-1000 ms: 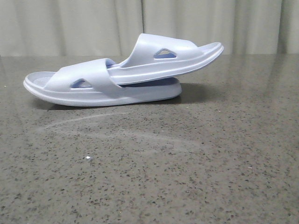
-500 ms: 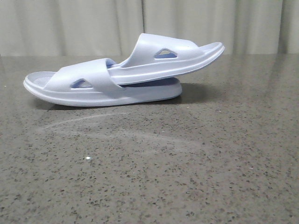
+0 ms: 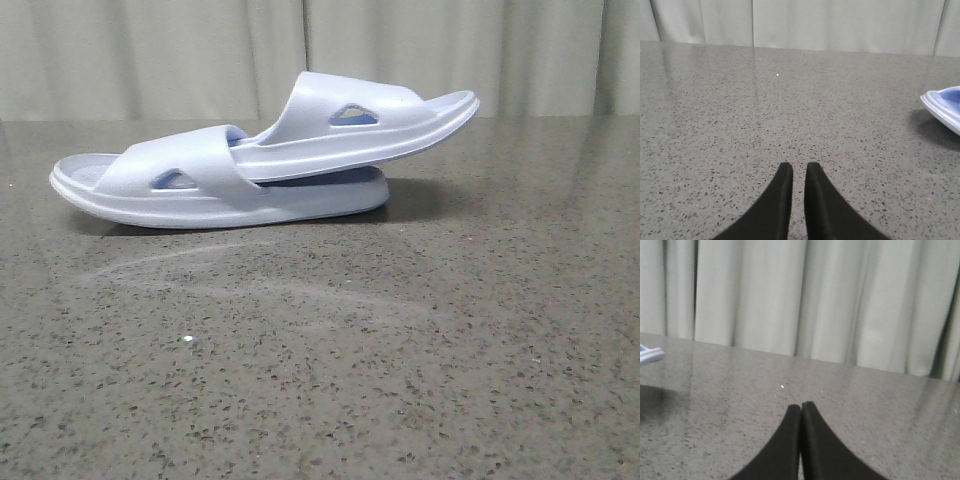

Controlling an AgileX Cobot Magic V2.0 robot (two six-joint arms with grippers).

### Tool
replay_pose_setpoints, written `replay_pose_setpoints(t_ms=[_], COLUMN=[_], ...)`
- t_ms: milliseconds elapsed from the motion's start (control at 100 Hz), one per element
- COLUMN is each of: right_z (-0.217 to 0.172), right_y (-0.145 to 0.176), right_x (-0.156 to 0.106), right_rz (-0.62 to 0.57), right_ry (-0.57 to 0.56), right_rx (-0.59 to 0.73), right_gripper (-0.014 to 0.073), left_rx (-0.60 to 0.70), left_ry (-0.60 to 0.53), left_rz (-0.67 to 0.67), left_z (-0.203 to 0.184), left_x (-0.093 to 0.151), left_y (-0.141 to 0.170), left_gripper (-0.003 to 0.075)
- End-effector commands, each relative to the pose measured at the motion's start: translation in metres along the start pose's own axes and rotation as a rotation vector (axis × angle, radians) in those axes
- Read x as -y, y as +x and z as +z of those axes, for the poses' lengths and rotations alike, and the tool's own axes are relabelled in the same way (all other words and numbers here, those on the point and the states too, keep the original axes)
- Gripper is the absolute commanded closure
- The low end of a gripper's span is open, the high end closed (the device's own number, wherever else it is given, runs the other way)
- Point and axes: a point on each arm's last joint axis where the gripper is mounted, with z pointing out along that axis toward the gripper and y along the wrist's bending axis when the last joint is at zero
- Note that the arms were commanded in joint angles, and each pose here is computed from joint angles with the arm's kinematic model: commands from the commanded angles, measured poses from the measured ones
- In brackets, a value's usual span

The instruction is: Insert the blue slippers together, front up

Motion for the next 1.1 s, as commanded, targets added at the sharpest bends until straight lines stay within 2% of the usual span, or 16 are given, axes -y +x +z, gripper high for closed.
replay_pose_setpoints(t_ms=[0, 150, 260, 450, 1090], right_z=[-0.002, -0.001, -0.001, -0.013, -0.013], right_y=[0.005, 0.011, 0.015, 0.016, 0.019], right_x=[0.003, 0.003, 0.001, -0.003, -0.004], right_rz=[0.004, 0.094, 0.117, 0.099, 0.103], right_ry=[0.053, 0.070, 0.045, 0.017, 0.007], right_rx=[-0.006, -0.064, -0.118, -0.093, -0.124], right_gripper=[0.0674, 0.0674, 0.0674, 0.0674, 0.0674], left_rx=[0.101, 0.101, 0.101, 0.101, 0.101], left_ry=[0.000, 0.000, 0.000, 0.000, 0.000], left_rz=[-0.013, -0.013, -0.013, -0.013, -0.013], left_z=[-0.002, -0.002, -0.002, -0.002, -0.002], left_x=[0.000, 0.000, 0.000, 0.000, 0.000], left_y=[-0.006, -0.006, -0.006, -0.006, -0.006], left_gripper=[0.0705, 0.0705, 0.0705, 0.0705, 0.0705])
